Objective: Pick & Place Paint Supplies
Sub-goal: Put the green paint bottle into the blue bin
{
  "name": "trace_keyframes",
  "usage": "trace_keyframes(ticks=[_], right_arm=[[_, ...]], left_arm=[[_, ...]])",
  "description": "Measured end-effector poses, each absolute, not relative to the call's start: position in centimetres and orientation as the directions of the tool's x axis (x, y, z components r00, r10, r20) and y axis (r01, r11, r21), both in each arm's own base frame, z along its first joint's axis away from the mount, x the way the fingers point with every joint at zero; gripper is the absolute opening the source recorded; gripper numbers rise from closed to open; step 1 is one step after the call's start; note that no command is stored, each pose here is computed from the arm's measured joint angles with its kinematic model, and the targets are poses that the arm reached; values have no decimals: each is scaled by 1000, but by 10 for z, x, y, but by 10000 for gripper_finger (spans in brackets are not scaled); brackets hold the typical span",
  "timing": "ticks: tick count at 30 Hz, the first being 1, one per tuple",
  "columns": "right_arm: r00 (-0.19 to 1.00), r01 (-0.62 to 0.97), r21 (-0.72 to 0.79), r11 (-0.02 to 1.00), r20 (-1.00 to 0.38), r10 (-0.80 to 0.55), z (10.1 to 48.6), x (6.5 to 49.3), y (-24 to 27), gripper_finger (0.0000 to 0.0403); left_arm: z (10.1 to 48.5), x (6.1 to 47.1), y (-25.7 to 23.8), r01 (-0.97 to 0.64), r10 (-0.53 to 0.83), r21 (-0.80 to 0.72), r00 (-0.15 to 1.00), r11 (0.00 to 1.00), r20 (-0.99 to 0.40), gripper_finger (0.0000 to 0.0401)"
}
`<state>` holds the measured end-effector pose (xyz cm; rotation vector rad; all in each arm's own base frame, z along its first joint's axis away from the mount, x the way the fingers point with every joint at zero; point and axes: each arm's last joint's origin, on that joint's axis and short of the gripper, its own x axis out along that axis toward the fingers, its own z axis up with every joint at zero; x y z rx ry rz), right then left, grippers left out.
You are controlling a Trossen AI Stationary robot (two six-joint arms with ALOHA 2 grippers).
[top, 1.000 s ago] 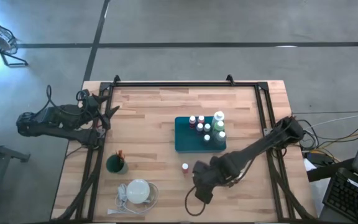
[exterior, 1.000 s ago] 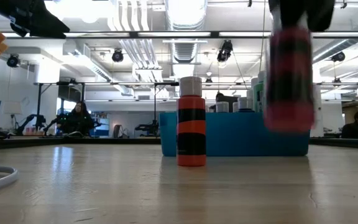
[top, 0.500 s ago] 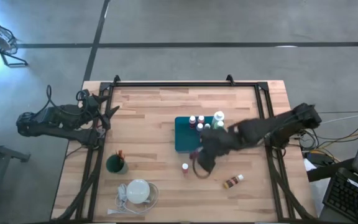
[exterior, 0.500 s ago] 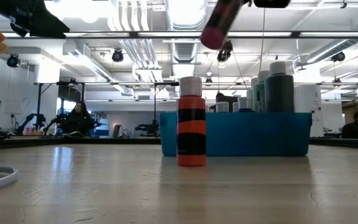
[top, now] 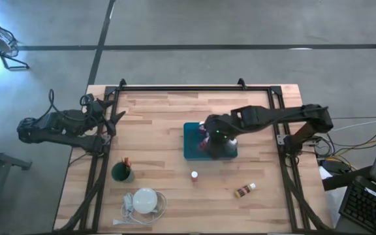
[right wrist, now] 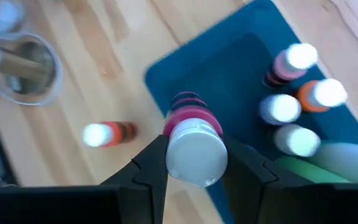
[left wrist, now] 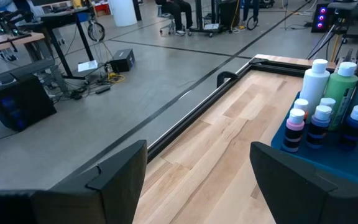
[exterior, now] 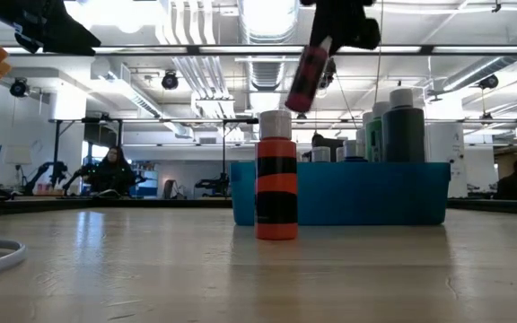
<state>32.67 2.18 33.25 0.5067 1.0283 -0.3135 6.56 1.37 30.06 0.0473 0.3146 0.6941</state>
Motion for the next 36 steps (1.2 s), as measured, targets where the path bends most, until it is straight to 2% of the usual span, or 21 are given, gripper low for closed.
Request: trace_keyframes(ticks=[15,36], right_arm=[[306,457,108,883,-951,-42,284,351,13,112],[191,439,-10,898,-976,-104,244,356,3,112]], left_arm=[[301,66,14,-621,636,147,724,770,-269,289],[301,66,14,-622,636,147,723,769,-269,289]])
